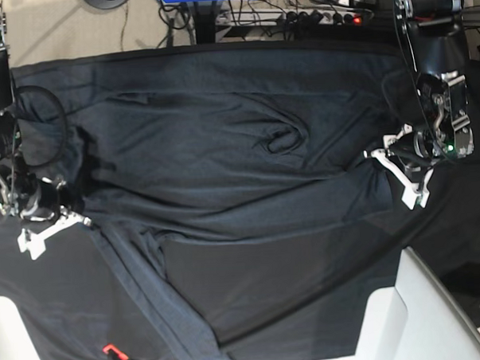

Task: Fold the T-shirt properly
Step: 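Grasp the shirt's side edge with the left gripper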

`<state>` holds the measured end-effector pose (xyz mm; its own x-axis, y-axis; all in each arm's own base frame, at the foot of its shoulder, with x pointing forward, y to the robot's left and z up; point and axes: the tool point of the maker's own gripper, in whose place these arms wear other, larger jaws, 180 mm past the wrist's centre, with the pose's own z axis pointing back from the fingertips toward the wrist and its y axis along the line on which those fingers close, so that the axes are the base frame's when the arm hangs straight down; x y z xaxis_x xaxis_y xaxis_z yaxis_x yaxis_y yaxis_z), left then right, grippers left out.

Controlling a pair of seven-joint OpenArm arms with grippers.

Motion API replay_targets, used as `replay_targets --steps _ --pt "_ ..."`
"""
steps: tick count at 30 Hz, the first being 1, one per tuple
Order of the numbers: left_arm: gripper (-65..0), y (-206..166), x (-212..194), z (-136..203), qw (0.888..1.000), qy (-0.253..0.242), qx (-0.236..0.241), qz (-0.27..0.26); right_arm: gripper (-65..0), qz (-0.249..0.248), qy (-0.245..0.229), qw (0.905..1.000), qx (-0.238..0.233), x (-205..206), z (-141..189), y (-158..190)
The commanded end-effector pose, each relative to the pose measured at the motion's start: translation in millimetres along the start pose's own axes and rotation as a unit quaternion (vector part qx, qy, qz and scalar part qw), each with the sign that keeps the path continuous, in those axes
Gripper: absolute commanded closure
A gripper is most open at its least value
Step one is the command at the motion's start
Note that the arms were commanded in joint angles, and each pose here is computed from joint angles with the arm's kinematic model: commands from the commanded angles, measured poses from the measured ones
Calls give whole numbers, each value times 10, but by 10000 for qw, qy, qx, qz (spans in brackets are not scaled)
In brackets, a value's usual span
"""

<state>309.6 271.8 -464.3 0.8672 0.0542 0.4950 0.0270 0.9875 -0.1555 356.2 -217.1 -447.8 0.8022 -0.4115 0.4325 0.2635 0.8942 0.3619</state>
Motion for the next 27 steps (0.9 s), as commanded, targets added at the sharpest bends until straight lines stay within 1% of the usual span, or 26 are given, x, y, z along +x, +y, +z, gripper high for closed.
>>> replay_targets --steps 1,8,9,13,14,16,18,21,23,27 --pt "0 30 191 75 9996 -259 29 -82 -2 73 -254 9996 42 222 70 21" --pt "0 61 232 111 9994 -302 87 -158 -2 70 -252 9996 48 219 67 27" --pt "-58 57 250 116 9993 -322 87 -167 -2 70 -252 9996 48 219 67 27" --pt "-355 126 272 152 9991 -324 161 -209 -2 70 -252 9996 48 219 67 27" --pt "-408 140 275 159 9991 -323 175 -216 -2 70 -252 9996 48 219 67 27" --pt "-482 224 278 201 9989 -313 257 -242 -2 70 -244 9997 48 216 67 27" --pt "-495 360 304 270 9985 -394 376 -108 -2 70 -244 9997 48 216 67 27" --pt "-494 633 403 428 9950 -716 598 345 -2 70 -244 9997 48 216 67 27" --pt "-494 680 573 465 9932 -886 631 409 -2 70 -244 9997 48 216 67 27" --pt "-494 815 607 301 9939 -529 853 464 -2 72 -251 9996 51 224 68 31"
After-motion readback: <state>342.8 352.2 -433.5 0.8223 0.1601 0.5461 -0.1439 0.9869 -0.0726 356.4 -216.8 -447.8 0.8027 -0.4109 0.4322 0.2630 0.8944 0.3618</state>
